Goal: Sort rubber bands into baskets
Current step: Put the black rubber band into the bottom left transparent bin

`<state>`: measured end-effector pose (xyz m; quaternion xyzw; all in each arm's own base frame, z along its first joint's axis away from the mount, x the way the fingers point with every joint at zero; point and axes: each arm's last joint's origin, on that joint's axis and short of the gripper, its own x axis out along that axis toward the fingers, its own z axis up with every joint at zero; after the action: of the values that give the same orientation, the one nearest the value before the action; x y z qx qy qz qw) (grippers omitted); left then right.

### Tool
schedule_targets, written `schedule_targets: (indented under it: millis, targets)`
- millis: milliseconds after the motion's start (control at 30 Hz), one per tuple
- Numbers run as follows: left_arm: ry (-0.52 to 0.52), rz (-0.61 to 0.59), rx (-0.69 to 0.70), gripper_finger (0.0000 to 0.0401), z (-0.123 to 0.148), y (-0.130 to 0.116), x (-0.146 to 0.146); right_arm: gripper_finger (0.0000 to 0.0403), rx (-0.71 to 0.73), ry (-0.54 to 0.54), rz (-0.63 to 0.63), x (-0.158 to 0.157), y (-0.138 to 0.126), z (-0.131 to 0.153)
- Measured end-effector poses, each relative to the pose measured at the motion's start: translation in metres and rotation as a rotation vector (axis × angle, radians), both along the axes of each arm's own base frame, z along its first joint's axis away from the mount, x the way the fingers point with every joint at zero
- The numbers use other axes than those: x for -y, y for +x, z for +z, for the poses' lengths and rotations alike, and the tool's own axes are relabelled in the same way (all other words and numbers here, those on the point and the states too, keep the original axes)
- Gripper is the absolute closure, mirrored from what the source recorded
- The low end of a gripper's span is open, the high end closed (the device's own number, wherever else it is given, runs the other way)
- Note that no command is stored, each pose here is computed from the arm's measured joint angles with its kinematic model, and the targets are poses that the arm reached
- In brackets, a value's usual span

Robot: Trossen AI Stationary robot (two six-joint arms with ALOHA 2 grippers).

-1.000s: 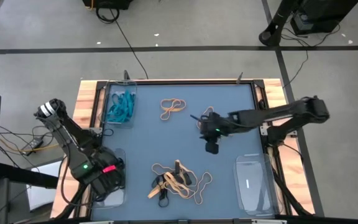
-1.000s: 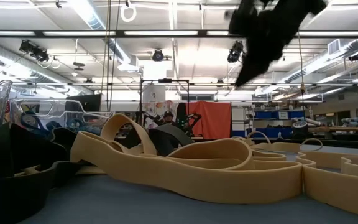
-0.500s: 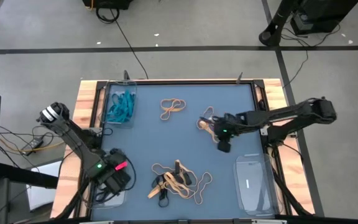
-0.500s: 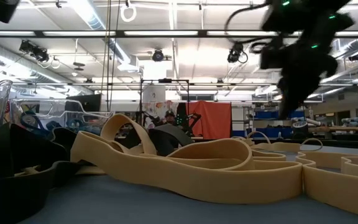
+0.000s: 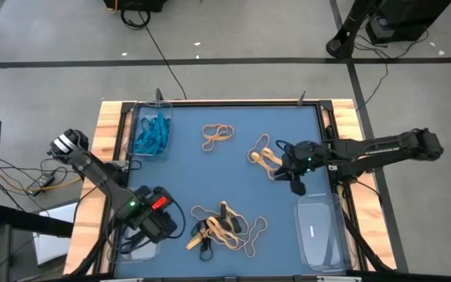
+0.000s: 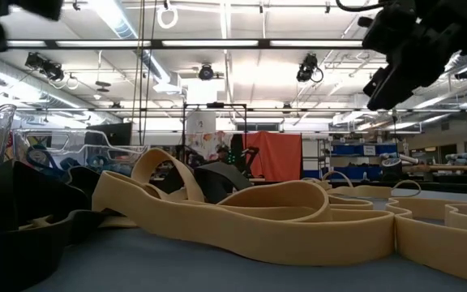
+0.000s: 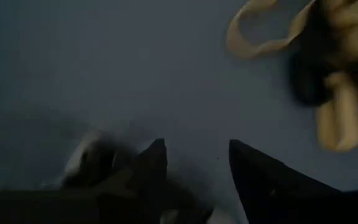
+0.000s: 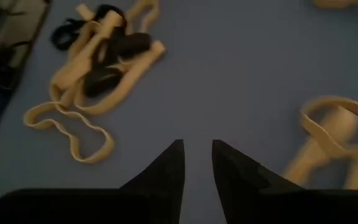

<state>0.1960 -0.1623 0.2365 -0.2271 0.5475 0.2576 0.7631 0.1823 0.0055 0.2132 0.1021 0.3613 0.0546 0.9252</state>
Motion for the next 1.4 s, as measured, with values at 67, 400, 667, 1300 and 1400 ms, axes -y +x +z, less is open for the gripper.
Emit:
schedule_targets:
  millis: [67, 400, 667, 1300, 1400]
  targets:
    - [0.056, -0.062, 0.092, 0.0225, 0.002, 0.007, 0.000, 0.0308, 0.021, 0.019, 0.042, -0.004, 0.008, -0.009]
    - [0.254, -0.204, 0.466, 0.0225, 0.000, 0.074, -0.005, 0.0307, 0.241, -0.041, 0.100, -0.028, 0.060, -0.032]
    - [0.247, -0.093, 0.563, 0.0225, -0.045, 0.128, -0.011, 0.0308, 0.121, 0.047, 0.048, -0.036, 0.069, -0.057]
    - [-0.044, 0.085, 0.477, 0.0229, -0.079, 0.145, -0.023, 0.0311, 0.073, 0.066, 0.035, -0.052, 0.063, -0.060]
    - [-0.073, 0.090, 0.472, 0.0245, -0.079, 0.145, -0.023, 0.0312, 0.073, 0.066, 0.035, -0.052, 0.063, -0.060]
